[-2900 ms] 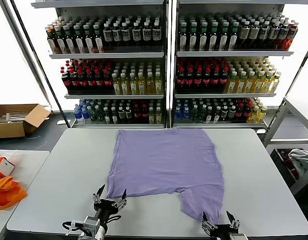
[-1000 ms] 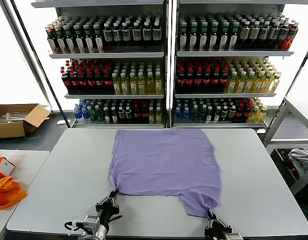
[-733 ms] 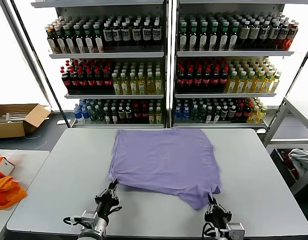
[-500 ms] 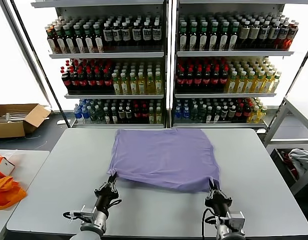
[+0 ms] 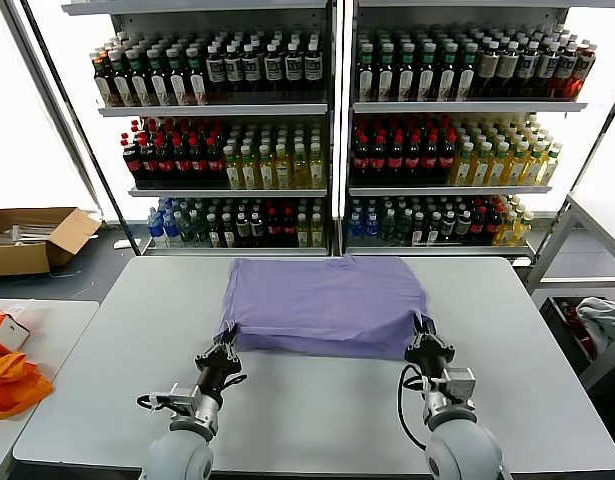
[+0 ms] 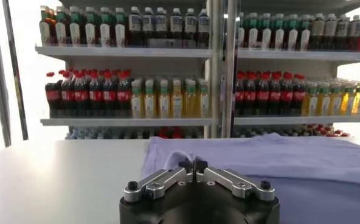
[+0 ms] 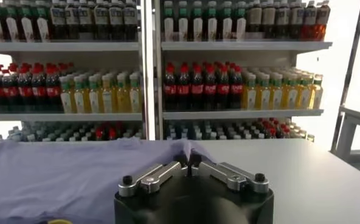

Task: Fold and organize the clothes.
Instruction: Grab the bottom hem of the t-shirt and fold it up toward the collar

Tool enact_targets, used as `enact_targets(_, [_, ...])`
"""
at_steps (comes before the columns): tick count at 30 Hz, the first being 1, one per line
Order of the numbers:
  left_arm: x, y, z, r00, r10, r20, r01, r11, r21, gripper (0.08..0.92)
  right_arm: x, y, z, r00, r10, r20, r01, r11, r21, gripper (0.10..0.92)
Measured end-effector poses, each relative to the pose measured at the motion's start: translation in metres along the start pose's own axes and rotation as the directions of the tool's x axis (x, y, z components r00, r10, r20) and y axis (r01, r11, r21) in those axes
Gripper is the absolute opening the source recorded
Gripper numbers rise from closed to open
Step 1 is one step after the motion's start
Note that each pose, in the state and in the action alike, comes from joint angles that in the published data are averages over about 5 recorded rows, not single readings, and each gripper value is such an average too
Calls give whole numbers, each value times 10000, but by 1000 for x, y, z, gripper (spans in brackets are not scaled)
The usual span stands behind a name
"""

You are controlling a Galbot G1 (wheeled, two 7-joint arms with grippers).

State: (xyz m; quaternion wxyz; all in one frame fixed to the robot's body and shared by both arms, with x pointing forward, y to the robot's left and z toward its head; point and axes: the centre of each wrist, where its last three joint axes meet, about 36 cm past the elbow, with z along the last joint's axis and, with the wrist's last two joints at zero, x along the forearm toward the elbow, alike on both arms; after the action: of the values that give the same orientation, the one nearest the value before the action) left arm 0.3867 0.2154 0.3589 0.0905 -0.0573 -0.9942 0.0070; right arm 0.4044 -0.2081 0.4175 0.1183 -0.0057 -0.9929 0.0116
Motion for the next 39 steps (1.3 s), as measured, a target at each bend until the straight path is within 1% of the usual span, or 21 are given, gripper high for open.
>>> enact_targets(12, [-21, 4, 4, 9996, 201, -185, -203, 9998, -75, 84, -33, 11, -6, 9983, 24, -589, -26, 10000, -42, 110])
enact_targets(15, [-24, 4, 3, 9997, 204, -164, -206, 9998, -83, 95, -41, 14, -8, 9975, 89, -702, -102, 9998, -175, 132])
enact_targets(17, [-26, 5, 1, 9997, 176, -146, -177, 9998, -85, 131, -47, 16, -10, 9968, 127, -795, -156, 9992, -363, 175])
enact_targets(18, [-26, 5, 0, 9998, 157, -141, -159, 9998, -83, 156, -49, 17, -12, 9964, 142, -834, -183, 9987, -484, 210])
enact_targets(22, [-28, 5, -3, 9998, 83, -167, -84, 10000, -32, 277, -60, 24, -19, 9953, 196, -946, -303, 9932, -1125, 348])
enact_targets(27, [-27, 4, -5, 9998, -42, -218, 43, 10000, 31, 416, -69, 32, -28, 9946, 255, -1004, -440, 9814, -1870, 495])
enact_targets(36, [-18, 6, -8, 9994, -167, -289, 168, 9999, 32, 675, -65, 24, -32, 9918, 541, -1160, -794, 9710, -2257, 752])
enact_targets(39, [-15, 4, -7, 9992, -156, -368, 157, 9999, 22, 759, -58, 17, -29, 9900, 644, -1255, -910, 9714, -2192, 807])
